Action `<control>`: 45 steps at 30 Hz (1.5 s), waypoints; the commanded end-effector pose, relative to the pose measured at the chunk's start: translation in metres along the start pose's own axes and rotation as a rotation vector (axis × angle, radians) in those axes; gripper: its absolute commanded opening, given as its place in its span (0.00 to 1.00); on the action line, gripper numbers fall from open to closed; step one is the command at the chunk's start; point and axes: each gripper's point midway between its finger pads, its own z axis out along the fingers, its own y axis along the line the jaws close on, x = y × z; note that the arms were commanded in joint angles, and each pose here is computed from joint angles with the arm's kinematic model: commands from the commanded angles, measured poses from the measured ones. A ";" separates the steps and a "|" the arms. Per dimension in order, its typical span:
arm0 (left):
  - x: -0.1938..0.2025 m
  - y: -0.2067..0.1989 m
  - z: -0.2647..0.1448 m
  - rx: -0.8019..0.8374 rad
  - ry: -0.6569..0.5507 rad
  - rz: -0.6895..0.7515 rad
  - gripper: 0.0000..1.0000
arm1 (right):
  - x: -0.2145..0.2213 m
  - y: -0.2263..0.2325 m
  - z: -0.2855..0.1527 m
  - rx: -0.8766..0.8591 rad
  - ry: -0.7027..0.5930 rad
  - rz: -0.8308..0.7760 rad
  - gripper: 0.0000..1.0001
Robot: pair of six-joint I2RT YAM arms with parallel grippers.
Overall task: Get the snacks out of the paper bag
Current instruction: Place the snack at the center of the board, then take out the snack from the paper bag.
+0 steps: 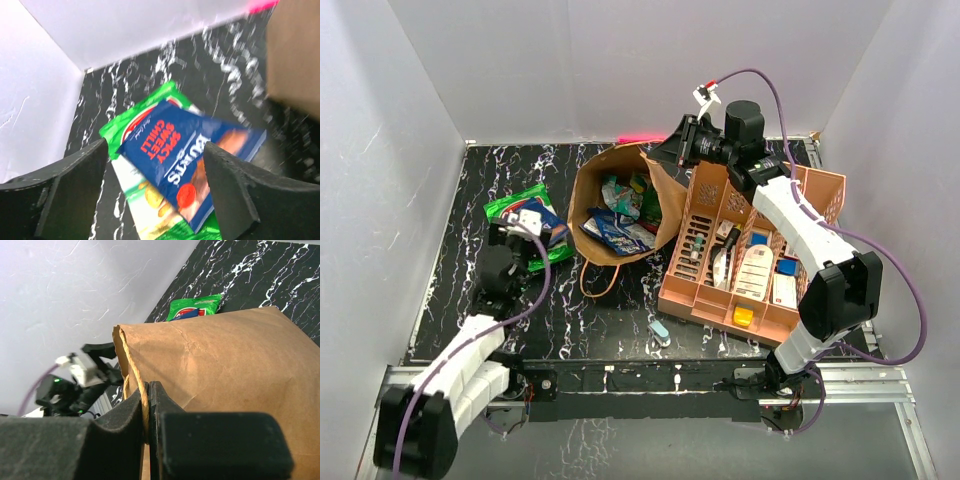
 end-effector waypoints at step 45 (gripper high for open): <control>-0.123 -0.180 -0.150 1.075 -0.195 0.454 0.52 | 0.050 0.061 0.001 -0.197 0.126 -0.198 0.07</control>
